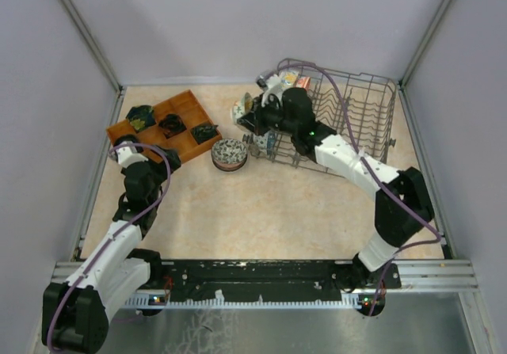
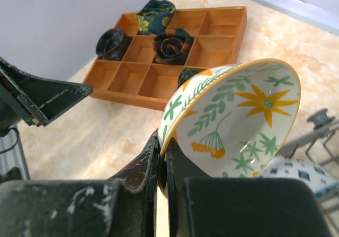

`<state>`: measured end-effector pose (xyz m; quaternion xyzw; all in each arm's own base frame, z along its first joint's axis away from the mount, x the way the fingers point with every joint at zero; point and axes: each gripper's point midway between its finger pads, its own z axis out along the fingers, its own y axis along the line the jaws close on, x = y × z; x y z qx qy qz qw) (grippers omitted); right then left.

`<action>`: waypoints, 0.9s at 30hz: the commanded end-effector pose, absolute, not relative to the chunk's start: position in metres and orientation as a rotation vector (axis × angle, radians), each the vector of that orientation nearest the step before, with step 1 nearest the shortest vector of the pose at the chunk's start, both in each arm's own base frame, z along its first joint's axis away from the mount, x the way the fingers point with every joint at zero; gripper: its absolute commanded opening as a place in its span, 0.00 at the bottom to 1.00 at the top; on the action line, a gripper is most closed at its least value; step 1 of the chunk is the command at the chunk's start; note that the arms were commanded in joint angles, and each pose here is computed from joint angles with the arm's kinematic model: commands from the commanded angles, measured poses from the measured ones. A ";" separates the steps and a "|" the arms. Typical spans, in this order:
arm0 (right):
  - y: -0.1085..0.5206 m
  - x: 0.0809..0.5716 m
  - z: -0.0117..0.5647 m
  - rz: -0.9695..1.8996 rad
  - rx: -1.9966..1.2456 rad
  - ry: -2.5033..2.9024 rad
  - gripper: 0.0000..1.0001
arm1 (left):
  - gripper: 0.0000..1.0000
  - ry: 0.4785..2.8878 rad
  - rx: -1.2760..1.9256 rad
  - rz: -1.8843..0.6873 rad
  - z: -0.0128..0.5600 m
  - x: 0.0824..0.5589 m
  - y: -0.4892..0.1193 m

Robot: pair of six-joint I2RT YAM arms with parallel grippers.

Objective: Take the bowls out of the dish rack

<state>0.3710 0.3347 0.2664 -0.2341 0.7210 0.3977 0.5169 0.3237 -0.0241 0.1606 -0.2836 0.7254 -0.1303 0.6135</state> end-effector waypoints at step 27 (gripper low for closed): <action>0.415 0.354 0.192 0.405 -1.200 1.923 0.00 | 0.99 1.647 -0.656 -0.276 0.169 0.322 -0.018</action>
